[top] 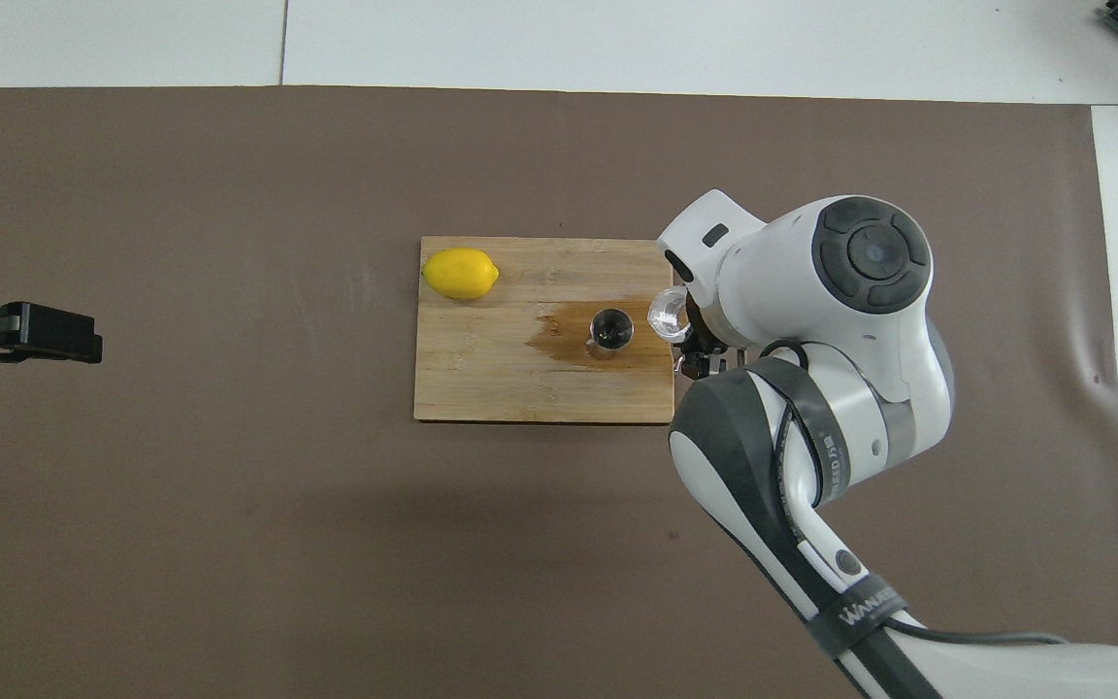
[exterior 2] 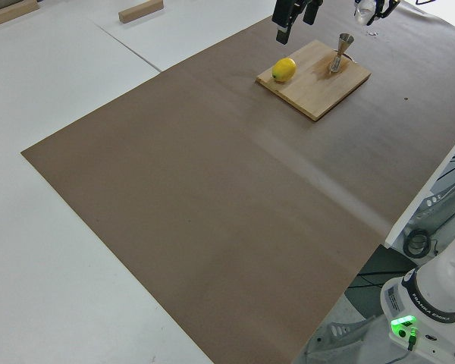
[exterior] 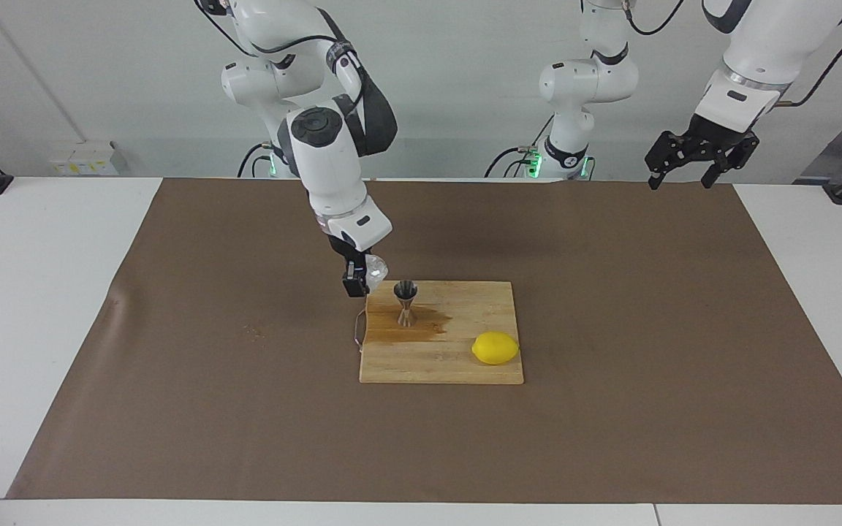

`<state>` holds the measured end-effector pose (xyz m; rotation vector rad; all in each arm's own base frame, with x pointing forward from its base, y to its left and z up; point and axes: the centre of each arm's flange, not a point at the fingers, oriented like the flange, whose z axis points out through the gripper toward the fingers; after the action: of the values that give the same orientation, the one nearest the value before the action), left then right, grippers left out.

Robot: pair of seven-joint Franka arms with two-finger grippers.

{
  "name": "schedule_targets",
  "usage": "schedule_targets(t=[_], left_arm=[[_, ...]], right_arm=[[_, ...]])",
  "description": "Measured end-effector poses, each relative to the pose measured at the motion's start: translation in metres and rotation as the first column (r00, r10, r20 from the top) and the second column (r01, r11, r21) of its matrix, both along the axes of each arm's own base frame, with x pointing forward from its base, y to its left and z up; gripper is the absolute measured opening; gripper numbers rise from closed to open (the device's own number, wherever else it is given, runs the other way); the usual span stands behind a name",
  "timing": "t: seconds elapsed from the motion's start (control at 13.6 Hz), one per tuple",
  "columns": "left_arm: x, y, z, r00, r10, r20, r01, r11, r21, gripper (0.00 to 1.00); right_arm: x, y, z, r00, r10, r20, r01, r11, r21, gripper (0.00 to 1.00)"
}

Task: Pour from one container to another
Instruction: 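Lift the white cup with the right gripper above the metal cup, then tilt the white cup with the right gripper over the metal cup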

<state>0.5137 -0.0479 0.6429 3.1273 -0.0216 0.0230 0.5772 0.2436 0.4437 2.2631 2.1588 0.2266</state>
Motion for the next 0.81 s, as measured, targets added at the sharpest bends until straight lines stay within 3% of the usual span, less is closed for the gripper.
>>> schedule_targets(t=[0.22, 0.66, 0.81], left_arm=[[0.0, 0.0, 0.0, 1.0, 0.0, 0.0, 0.0, 1.0, 0.0, 1.0], [0.0, 0.001, 0.0, 1.0, 0.002, 0.0, -0.002, 1.0, 0.0, 1.0], [0.0, 0.001, 0.0, 1.0, 0.003, 0.0, -0.003, 1.0, 0.0, 1.0]], right_arm=[[0.0, 0.019, -0.009, 0.995, 0.07, 0.071, -0.065, 0.995, -0.072, 0.52], [-0.003, 0.04, -0.022, 0.984, 0.143, 0.104, -0.13, 0.984, -0.122, 0.52], [-0.002, 0.041, -0.022, 0.972, 0.187, 0.145, -0.162, 0.972, -0.169, 0.52]])
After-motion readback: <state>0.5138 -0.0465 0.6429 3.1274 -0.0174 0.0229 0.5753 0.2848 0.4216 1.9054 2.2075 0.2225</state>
